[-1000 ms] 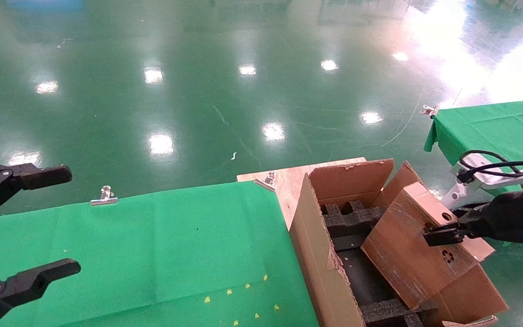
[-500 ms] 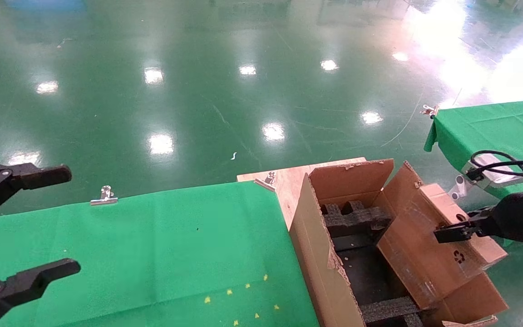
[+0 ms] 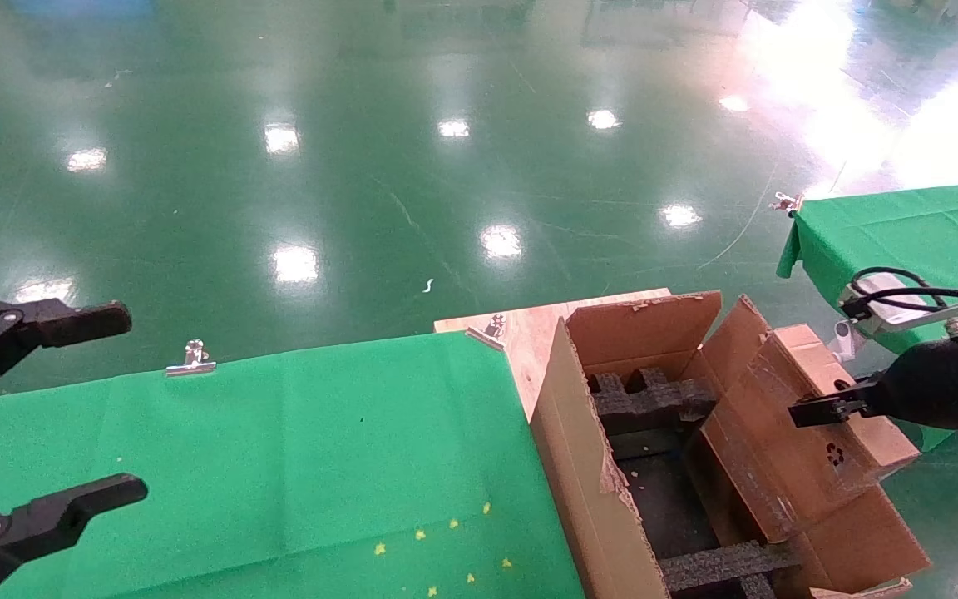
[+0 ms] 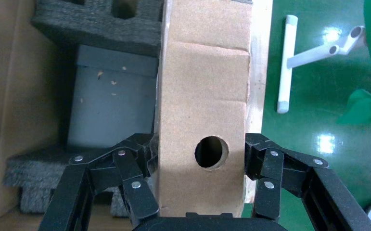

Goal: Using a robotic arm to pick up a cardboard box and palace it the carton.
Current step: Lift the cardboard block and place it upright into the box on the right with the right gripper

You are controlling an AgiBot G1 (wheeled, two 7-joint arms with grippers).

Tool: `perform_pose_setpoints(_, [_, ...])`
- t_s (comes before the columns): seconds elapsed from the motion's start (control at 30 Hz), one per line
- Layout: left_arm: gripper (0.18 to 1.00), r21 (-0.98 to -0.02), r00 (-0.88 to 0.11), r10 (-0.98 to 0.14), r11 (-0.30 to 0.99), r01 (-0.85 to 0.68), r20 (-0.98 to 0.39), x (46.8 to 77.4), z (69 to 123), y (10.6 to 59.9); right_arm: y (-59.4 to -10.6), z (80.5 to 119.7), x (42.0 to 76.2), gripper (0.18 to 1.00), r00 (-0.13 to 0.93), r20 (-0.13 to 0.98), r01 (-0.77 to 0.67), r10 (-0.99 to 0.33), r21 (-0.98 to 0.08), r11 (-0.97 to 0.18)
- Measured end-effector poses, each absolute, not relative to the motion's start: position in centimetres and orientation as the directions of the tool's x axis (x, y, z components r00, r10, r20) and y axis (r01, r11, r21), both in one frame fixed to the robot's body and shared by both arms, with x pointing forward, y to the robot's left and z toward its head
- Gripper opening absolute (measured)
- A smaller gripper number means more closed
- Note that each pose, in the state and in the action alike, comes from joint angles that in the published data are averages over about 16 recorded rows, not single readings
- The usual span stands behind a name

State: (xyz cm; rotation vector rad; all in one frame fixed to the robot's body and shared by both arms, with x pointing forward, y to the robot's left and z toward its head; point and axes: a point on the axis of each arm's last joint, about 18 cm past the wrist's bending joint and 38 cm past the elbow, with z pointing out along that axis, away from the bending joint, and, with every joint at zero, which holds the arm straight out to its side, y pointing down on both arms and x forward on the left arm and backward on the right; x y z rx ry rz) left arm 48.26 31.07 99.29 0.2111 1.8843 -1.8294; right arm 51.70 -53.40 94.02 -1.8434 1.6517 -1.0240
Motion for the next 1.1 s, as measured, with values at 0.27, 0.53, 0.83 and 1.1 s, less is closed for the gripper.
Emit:
perform_pose_setpoints(0.27, [1.001, -0.892, -0.862, -0.230, 0.084, 0.444, -0.451, 48.3, 99.3, 31.1, -53.4, 92.8, 52.9, 0.288, -0.047, 0.225, -0.643, -0.973, -0.753, -0.143])
perform_pose_setpoints(0.53, [1.001, -0.892, -0.862, -0.230, 0.084, 0.444, -0.451, 48.3, 99.3, 31.1, -53.3, 91.3, 53.9, 0.287, -0.084, 0.234, -0.651, -0.969, -0.749, -0.124])
perform_pose_setpoints(0.83, [1.001, -0.892, -0.862, -0.230, 0.084, 0.444, -0.451, 48.3, 99.3, 31.1, -53.2, 89.6, 55.2, 0.287, -0.118, 0.261, -0.646, -0.958, -0.753, -0.126])
perform_pose_setpoints(1.1, [1.001, -0.892, -0.862, -0.230, 0.084, 0.444, -0.451, 48.3, 99.3, 31.1, -53.0, 88.1, 56.6, 0.286, -0.157, 0.293, -0.626, -0.943, -0.768, -0.135])
